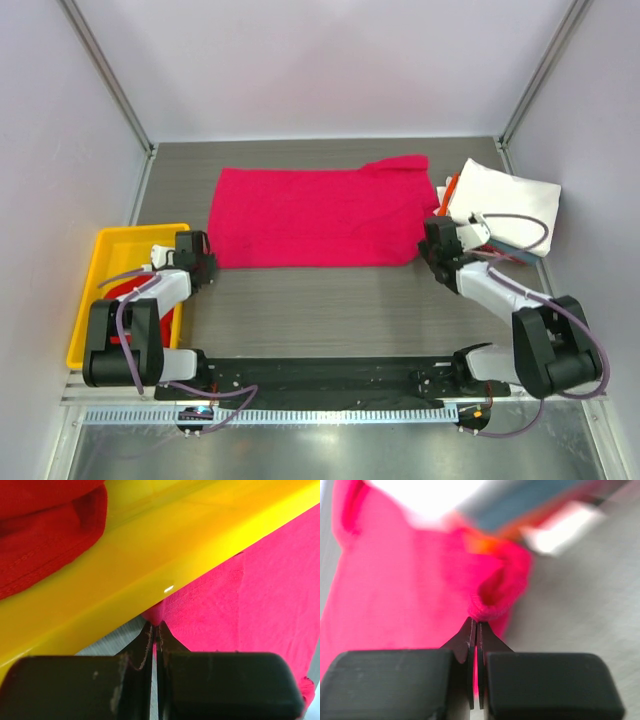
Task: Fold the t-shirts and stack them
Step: Fold the tshirt
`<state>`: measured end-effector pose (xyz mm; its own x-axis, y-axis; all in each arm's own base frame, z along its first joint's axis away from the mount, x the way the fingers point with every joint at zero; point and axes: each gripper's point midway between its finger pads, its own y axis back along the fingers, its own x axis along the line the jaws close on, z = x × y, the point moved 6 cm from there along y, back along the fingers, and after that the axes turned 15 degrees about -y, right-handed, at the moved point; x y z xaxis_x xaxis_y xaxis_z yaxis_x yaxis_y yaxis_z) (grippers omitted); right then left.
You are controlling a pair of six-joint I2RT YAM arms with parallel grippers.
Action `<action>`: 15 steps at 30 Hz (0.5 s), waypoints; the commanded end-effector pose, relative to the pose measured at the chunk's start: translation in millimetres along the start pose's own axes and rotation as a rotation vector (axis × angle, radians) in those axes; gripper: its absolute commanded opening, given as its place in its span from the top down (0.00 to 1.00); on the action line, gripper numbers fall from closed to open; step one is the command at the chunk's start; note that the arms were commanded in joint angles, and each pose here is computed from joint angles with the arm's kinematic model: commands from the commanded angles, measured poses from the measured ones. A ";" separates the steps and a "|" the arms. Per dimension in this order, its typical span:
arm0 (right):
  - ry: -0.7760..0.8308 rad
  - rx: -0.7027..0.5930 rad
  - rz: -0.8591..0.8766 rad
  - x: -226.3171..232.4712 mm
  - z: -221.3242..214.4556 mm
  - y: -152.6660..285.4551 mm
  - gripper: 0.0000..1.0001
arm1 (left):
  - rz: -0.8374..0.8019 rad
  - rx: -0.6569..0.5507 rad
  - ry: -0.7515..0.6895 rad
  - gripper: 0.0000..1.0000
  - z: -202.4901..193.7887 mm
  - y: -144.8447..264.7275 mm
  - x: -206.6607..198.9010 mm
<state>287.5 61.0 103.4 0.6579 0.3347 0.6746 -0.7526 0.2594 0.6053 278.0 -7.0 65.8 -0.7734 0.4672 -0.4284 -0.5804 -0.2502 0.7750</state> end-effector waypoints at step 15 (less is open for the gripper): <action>-0.042 -0.101 0.072 -1.1 16.3 42.5 0.99 | 0.098 -0.058 -0.098 1.00 20.4 24.4 10.6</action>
<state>283.3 76.2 179.4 0.4797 0.3383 0.8096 -0.8765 0.2280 0.4240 263.7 -0.5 77.5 -0.7929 0.5075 -0.3374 -0.5246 -0.2867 0.8016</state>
